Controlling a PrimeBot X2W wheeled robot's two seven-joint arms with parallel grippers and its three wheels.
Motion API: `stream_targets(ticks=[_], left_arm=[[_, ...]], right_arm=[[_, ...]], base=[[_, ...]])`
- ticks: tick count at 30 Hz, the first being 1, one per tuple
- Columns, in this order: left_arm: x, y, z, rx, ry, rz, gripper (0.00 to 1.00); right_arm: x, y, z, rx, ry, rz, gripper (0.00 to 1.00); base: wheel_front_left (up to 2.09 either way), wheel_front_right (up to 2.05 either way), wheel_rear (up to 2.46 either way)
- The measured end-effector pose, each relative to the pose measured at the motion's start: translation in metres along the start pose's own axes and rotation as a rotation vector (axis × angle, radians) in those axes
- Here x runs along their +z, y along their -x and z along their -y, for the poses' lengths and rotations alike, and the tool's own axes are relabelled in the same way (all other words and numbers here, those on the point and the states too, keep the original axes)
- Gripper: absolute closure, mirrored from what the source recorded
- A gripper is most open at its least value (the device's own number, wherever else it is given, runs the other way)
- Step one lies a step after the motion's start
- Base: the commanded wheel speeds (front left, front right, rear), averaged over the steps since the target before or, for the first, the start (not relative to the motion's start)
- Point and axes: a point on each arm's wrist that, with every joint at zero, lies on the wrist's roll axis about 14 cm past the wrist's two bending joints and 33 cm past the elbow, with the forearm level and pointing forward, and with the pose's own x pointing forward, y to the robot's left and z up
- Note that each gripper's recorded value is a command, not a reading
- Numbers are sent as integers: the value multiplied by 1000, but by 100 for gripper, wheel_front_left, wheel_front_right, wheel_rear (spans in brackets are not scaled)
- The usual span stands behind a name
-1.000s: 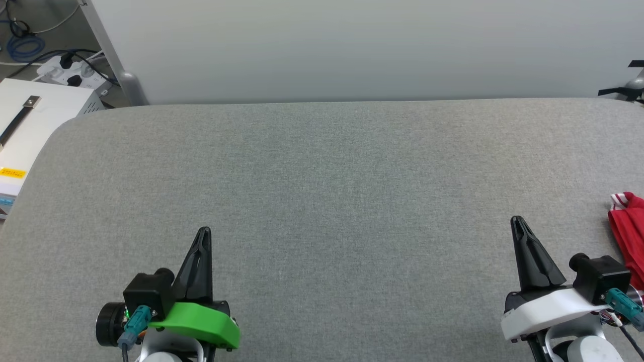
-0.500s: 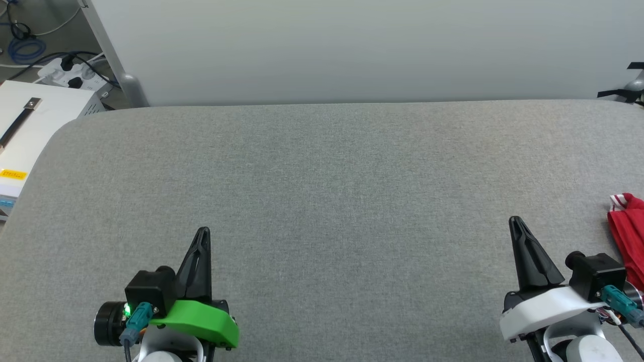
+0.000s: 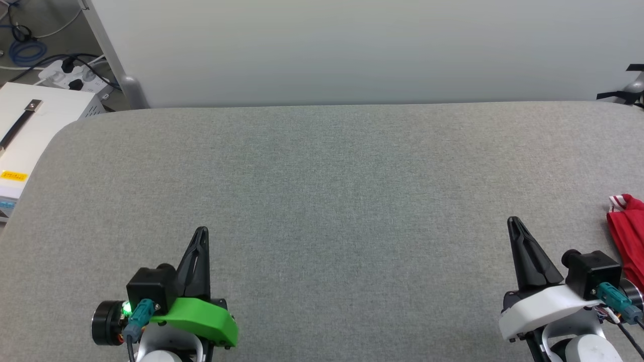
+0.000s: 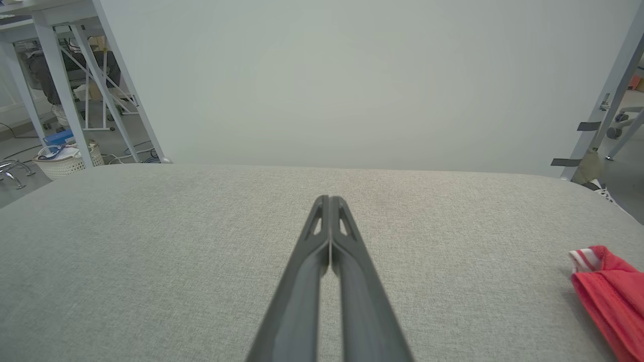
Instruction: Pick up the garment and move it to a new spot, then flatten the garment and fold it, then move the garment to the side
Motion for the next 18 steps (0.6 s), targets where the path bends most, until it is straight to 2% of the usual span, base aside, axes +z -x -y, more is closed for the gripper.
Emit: stream_targets(ticks=[18], left_arm=[[2,0,-3,16,-28,-15,100]], right_arm=[[1,0,-1,-3,25,-18,100]], base=[[0,0,0]])
